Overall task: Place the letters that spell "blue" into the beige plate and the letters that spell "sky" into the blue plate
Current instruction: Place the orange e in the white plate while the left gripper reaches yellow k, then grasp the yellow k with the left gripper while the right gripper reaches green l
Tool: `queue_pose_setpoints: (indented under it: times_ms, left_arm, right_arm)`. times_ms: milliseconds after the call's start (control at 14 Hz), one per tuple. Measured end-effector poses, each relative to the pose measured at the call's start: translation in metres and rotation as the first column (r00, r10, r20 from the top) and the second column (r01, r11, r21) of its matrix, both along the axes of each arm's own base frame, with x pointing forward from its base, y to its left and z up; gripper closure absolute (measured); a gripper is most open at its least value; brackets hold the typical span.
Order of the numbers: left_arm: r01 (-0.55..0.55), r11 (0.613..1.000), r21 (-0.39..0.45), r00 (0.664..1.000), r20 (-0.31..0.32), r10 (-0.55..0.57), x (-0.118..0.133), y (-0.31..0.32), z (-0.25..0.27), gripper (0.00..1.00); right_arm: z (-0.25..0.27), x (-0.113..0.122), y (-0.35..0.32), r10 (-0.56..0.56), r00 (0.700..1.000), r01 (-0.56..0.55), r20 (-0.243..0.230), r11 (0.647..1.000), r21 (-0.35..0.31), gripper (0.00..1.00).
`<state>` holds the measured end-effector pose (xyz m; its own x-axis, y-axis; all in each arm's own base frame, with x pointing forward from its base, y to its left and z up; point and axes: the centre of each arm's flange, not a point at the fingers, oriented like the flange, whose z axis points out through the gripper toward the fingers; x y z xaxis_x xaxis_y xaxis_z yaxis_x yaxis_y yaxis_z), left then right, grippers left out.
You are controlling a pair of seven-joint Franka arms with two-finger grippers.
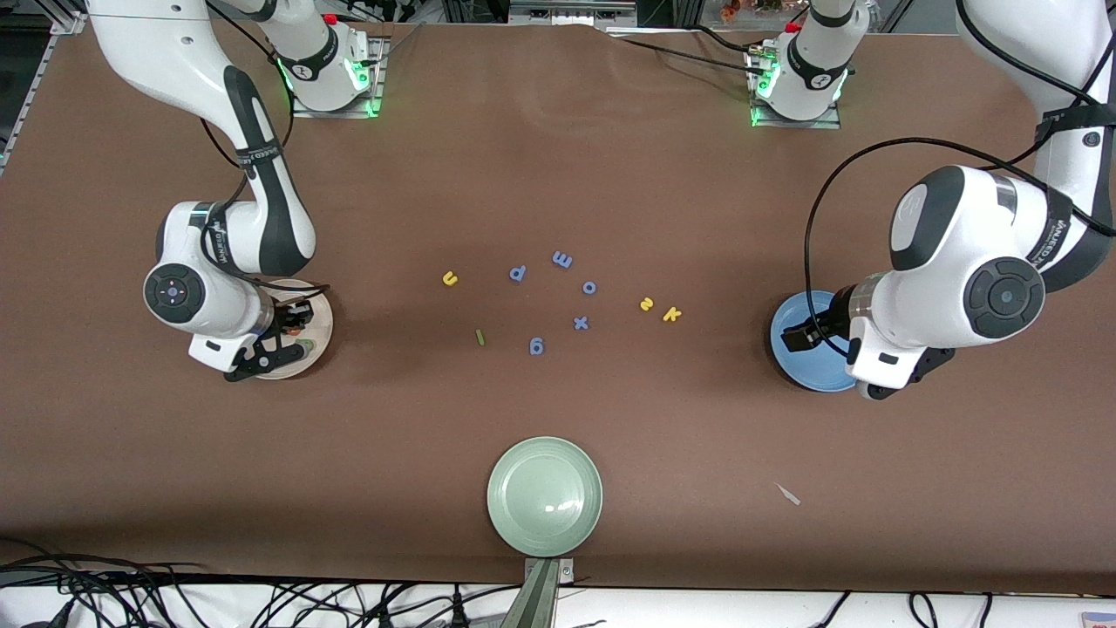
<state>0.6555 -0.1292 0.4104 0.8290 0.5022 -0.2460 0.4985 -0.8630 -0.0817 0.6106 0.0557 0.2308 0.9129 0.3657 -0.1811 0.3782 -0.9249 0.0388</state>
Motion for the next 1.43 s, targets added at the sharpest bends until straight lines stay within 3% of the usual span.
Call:
queue_pose_setpoints:
  times_ms: [143,571,786,1071,1214,1429]
  left_arm:
    - [0.0,1.0,0.0,1.0,0.0,0.0,0.0,0.0,0.0,0.0]
    - [0.037,0.999,-0.015,0.999,0.003,-0.037,-0.001,-0.008,0.002,0.0]
    - [0.117,0.992,-0.052,0.993,-0.009,-0.118,-0.006,-0.048,-0.018,0.0]
    - [0.255,0.963,-0.092,0.967,0.029,-0.253,-0.021,-0.133,-0.068,0.0]
    - [0.398,0.909,-0.127,0.917,0.065,-0.393,-0.03,-0.158,-0.095,0.0]
    - [0.578,0.801,-0.16,0.816,0.083,-0.572,-0.04,-0.166,-0.112,0.0]
  right_arm:
    - [-0.004,-0.003,-0.001,0.0,1.0,0.0,-0.001,1.0,-0.001,0.58]
    - [0.026,0.009,0.052,-0.044,0.999,0.043,0.031,0.999,0.025,0.0]
    - [0.032,0.009,0.118,-0.079,0.996,0.076,0.051,0.995,0.058,0.0]
    - [0.02,0.004,0.19,-0.139,0.989,0.135,0.046,0.987,0.089,0.0]
    - [0.01,0.003,0.215,-0.145,0.989,0.141,0.04,0.985,0.098,0.0]
    - [-0.003,-0.002,0.245,-0.15,0.987,0.144,0.055,0.984,0.105,0.0]
